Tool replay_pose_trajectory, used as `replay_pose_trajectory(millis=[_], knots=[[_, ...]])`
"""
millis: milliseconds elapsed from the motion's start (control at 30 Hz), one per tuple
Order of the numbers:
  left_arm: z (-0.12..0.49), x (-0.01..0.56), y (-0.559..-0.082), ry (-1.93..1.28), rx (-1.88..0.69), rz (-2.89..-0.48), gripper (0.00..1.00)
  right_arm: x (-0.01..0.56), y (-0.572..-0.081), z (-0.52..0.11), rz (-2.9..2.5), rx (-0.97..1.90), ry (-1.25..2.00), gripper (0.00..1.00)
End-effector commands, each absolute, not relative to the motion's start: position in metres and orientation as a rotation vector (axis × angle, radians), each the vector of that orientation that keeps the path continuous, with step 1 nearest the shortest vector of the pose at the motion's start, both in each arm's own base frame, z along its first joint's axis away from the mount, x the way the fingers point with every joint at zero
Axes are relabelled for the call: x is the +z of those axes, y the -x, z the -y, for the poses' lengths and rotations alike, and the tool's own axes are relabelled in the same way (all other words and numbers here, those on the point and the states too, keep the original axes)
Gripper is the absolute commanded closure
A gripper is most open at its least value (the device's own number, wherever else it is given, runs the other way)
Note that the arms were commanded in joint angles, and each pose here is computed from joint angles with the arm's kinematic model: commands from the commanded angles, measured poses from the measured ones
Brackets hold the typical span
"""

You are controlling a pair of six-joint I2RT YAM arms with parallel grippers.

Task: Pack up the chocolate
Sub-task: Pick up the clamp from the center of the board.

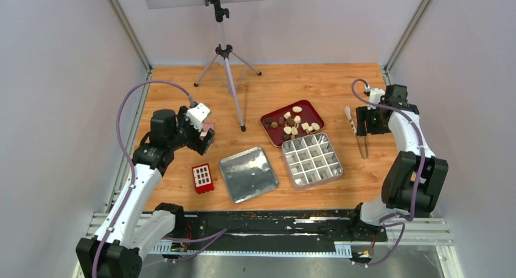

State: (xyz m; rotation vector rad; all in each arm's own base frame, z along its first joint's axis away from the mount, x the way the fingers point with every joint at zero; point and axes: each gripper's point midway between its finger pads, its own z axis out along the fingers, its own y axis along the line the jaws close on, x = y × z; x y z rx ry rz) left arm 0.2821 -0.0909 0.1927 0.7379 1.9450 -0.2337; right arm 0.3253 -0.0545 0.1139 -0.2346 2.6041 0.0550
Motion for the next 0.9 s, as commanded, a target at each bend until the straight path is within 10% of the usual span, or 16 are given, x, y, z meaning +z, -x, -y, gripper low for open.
replay_pose_trajectory(millis=[0, 867], knots=[[0.111, 0.203, -0.264, -1.003, -0.258, -1.869, 0.05, 0.115, -0.352, 0.073, -2.595, 0.061, 0.236, 0.49], [0.154, 0.217, -0.246, -1.329, -0.291, -1.733, 0.07, 0.022, -0.350, 0.116, -2.811, -0.086, 0.237, 0.72]])
